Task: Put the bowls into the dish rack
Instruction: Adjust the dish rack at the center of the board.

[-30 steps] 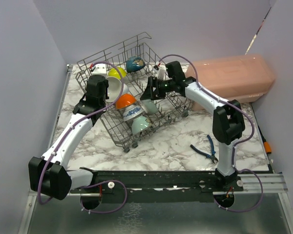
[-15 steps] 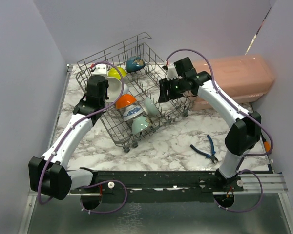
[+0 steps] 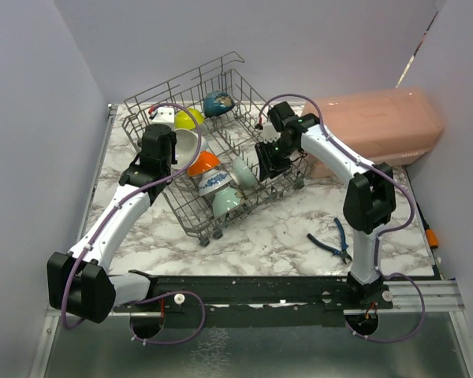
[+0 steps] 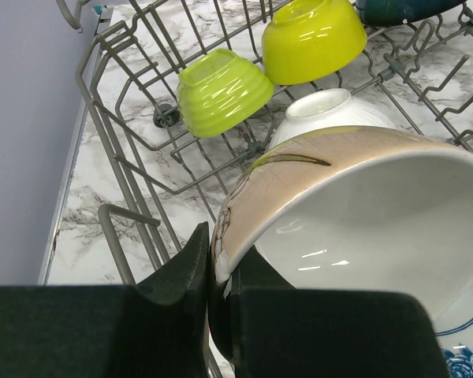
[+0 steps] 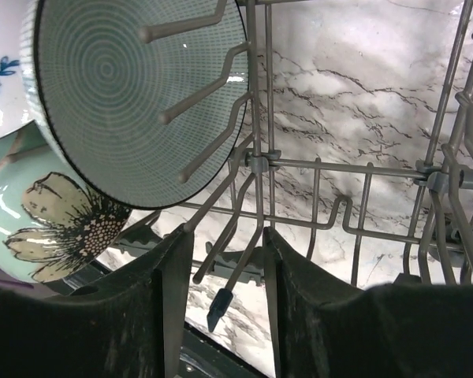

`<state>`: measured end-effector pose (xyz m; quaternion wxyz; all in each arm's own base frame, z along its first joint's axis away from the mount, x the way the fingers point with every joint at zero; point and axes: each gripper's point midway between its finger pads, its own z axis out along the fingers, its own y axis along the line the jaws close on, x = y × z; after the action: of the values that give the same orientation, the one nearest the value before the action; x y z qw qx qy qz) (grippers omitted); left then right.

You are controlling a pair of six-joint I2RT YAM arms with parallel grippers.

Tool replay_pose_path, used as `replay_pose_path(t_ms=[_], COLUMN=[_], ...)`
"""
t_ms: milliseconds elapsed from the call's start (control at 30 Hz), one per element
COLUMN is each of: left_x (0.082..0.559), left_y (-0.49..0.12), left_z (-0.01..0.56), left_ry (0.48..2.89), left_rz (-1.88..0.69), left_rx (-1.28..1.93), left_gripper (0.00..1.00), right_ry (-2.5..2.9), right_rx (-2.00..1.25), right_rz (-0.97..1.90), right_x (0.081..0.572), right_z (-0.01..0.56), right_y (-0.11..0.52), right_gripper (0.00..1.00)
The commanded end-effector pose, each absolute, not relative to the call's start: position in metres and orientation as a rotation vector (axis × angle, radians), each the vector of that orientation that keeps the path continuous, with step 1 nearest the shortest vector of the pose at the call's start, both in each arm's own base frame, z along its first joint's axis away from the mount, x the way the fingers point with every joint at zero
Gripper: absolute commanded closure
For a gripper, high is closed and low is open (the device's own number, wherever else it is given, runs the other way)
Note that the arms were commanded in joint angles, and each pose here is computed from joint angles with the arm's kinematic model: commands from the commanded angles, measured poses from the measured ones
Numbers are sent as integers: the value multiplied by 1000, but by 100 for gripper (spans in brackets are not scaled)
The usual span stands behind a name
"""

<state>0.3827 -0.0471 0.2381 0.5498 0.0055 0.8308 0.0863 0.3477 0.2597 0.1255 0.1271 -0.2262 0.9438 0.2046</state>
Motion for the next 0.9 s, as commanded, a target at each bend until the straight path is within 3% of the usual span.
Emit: replay_pose_path(t_ms=[0, 167, 400, 600, 700, 867], left_x=[388, 388, 389, 390, 390, 390], left_y=[-51, -51, -52, -54, -54, -55], left_z=[260, 260, 256, 257, 259, 263], left_ry=[1891, 1891, 1901, 1900, 1896, 1886], left_rz=[145, 145, 141, 134, 129, 121], left_rx=[-21, -21, -19, -19, -17, -16], left_gripper=[100, 100, 100, 100, 100, 100], right_ry=[2819, 2876, 2897, 2936, 2936, 2901], right_rx=[-703, -721, -755, -753, -757, -754], right_rz=[575, 544, 399, 151, 188, 356], right_x=[341, 335, 330, 328, 324, 323], right_z=[114, 100, 96, 80, 76, 81], right_y=[258, 253, 247, 229, 232, 248], right_gripper=[59, 69, 72, 91, 99, 100])
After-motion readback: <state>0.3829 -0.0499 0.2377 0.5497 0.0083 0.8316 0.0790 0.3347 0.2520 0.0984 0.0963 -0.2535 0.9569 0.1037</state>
